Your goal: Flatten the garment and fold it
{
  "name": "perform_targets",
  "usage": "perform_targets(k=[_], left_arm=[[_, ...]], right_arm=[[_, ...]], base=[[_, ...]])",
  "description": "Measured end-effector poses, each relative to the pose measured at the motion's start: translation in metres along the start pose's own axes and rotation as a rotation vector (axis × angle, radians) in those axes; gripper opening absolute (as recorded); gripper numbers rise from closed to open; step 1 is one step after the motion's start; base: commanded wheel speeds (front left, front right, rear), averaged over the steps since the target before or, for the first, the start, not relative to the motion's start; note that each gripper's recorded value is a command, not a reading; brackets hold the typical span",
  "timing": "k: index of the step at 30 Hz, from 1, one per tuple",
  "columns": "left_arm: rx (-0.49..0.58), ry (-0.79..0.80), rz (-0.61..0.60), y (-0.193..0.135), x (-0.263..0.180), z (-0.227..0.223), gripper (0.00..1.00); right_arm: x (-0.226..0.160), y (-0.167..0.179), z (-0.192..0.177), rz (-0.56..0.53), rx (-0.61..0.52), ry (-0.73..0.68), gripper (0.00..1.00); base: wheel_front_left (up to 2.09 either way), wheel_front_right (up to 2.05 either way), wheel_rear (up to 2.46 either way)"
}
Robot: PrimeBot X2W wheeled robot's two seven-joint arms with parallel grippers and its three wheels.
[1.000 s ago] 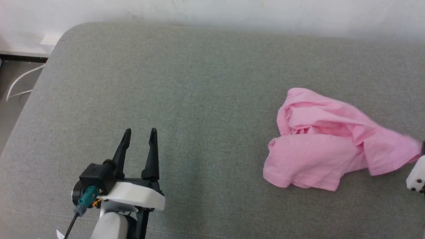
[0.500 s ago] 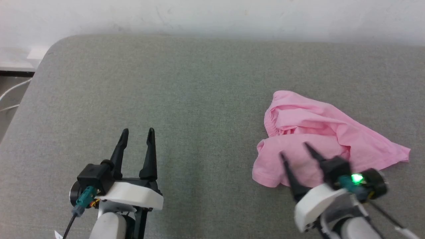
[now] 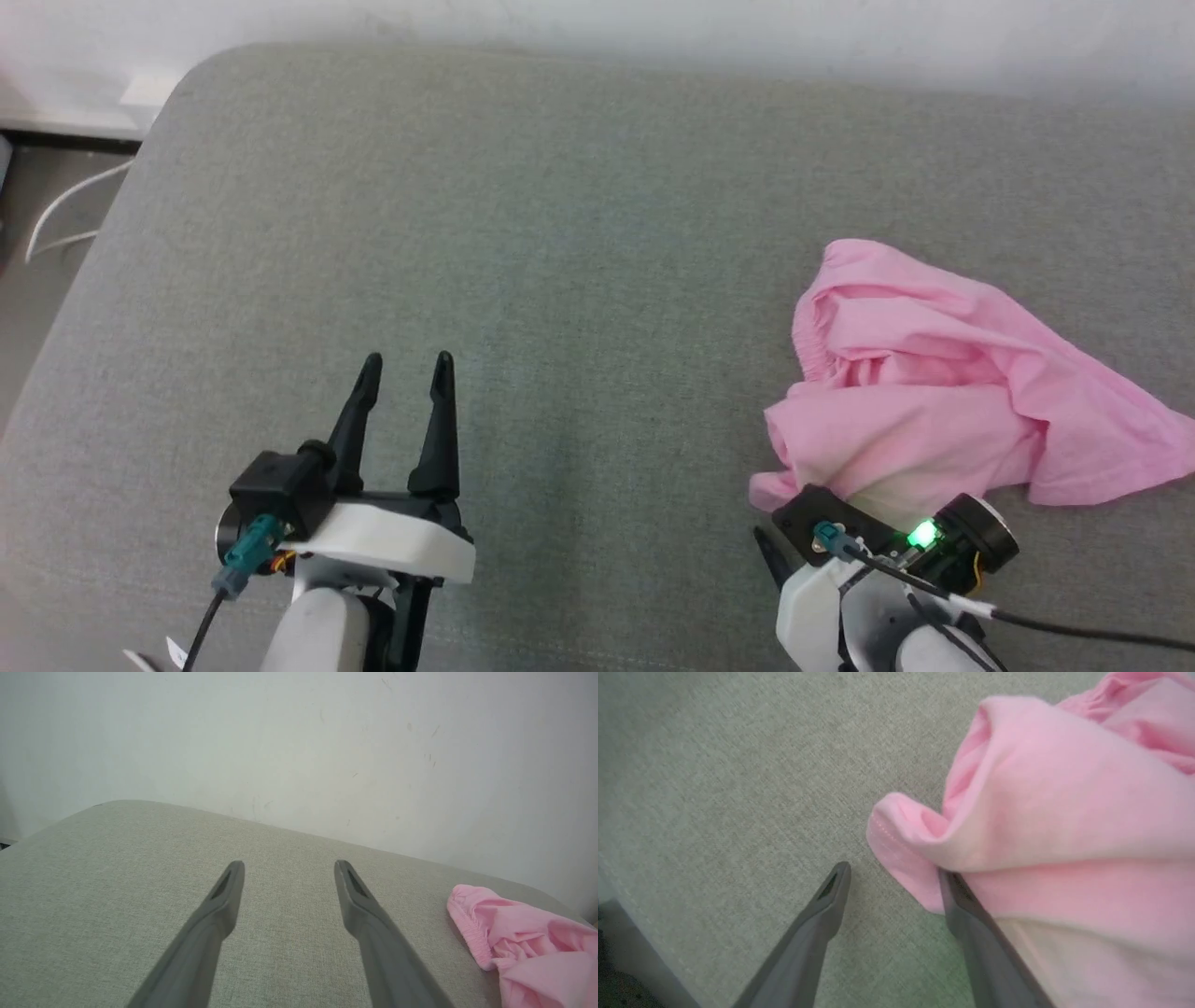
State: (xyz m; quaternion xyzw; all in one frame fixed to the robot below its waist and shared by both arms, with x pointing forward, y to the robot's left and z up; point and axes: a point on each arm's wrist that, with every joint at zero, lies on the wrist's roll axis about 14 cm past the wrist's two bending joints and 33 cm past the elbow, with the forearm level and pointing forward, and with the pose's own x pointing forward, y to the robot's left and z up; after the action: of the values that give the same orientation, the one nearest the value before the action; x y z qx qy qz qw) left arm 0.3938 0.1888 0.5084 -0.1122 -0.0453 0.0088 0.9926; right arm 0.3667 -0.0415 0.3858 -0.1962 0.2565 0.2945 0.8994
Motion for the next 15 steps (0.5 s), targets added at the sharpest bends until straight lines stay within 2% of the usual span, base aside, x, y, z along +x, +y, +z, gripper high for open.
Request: perform_targets(k=[3,4,5,6,7,13,15], left_arm=[[0.0,0.002,0.011,0.003,0.002,-0.001,1.0],[0.001,0.006,0.015,0.005,0.001,-0.002,1.0],[0.001,0.009,0.02,0.007,0.001,-0.003,1.0],[0.001,0.012,0.025,0.008,0.001,-0.004,1.0],[0.0,0.015,0.029,0.01,0.0,-0.005,1.0],[-0.002,0.014,0.034,0.011,-0.002,-0.004,1.0],[-0.003,0.004,0.034,0.011,-0.002,0.0,1.0]], right_arm=[[0.01,0.002,-0.011,0.02,-0.002,0.052,1.0],[0.013,0.003,-0.012,0.026,0.007,0.065,0.91],[0.016,0.003,-0.013,0.031,0.015,0.074,0.47],[0.018,0.004,-0.013,0.038,0.024,0.082,0.2],[0.02,0.006,-0.013,0.045,0.037,0.086,0.0],[0.019,0.011,0.009,0.073,0.111,0.021,0.0],[0.011,0.021,0.054,0.108,0.13,-0.122,0.0]], base=[[0.0,0.0,0.0],[0.0,0.0,0.0],[0.0,0.0,0.0],[0.0,0.0,0.0],[0.0,0.0,0.0],[0.0,0.0,0.0],[0.0,0.0,0.0]])
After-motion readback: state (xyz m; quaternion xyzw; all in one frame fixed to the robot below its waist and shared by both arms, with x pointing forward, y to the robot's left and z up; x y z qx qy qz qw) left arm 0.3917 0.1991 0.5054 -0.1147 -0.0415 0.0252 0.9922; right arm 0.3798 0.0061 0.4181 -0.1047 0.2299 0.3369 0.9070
